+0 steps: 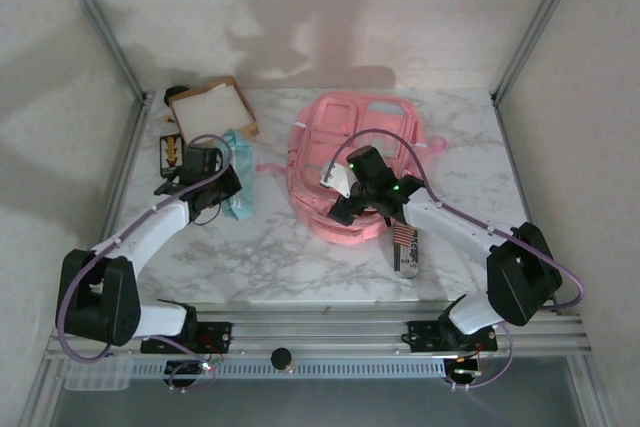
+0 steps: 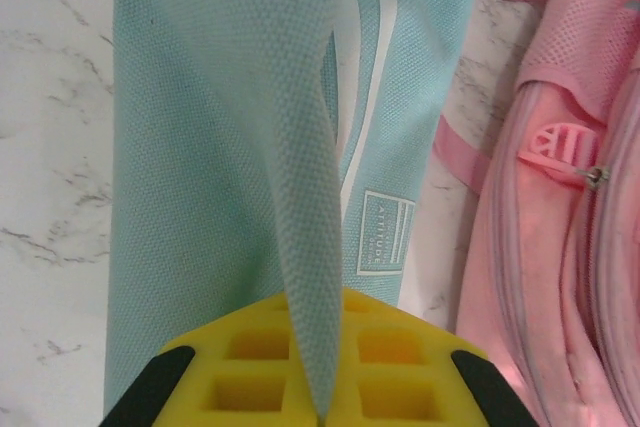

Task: Pack the student bag
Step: Pick up the pencil pouch from the middle-left of the table, then open the student bag at the top-center of the table.

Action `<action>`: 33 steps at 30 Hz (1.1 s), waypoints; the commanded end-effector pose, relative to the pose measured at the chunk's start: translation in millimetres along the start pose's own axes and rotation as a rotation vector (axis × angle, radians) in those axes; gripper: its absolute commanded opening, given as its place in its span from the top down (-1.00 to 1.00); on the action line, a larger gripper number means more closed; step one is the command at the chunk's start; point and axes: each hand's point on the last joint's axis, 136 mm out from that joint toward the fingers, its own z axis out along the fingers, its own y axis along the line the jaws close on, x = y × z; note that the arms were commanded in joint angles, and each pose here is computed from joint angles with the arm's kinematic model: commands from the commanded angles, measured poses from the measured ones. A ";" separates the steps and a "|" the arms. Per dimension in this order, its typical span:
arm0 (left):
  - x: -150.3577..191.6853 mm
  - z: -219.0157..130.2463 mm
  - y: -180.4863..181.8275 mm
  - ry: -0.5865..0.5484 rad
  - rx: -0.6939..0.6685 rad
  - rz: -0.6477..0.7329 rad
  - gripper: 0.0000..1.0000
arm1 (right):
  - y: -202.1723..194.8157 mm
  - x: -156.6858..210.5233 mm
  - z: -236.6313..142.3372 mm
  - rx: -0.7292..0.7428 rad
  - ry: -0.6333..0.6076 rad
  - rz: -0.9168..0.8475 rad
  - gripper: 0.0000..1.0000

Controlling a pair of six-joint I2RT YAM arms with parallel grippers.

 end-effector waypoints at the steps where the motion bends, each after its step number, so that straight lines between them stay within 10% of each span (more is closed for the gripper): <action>1: -0.1 -13.2 -9.6 0.005 0.049 -0.015 1.00 | 10.8 10.0 3.9 -0.042 0.027 -0.074 -0.97; 11: -0.5 -25.8 -22.5 0.006 0.117 -0.037 1.00 | -42.9 23.6 24.4 0.171 0.091 -0.133 -0.91; 15: 0.2 -33.8 -32.6 0.010 0.174 -0.054 1.00 | -67.8 -7.2 11.2 0.245 0.025 -0.114 -0.39; 21: 0.5 -60.7 -59.4 0.008 0.338 -0.109 1.00 | -75.6 -30.4 11.8 0.200 0.009 -0.032 1.00; 33: 11.0 -120.7 -126.4 -0.007 0.750 -0.398 1.00 | -89.3 -91.3 -11.2 0.124 -0.144 0.264 1.00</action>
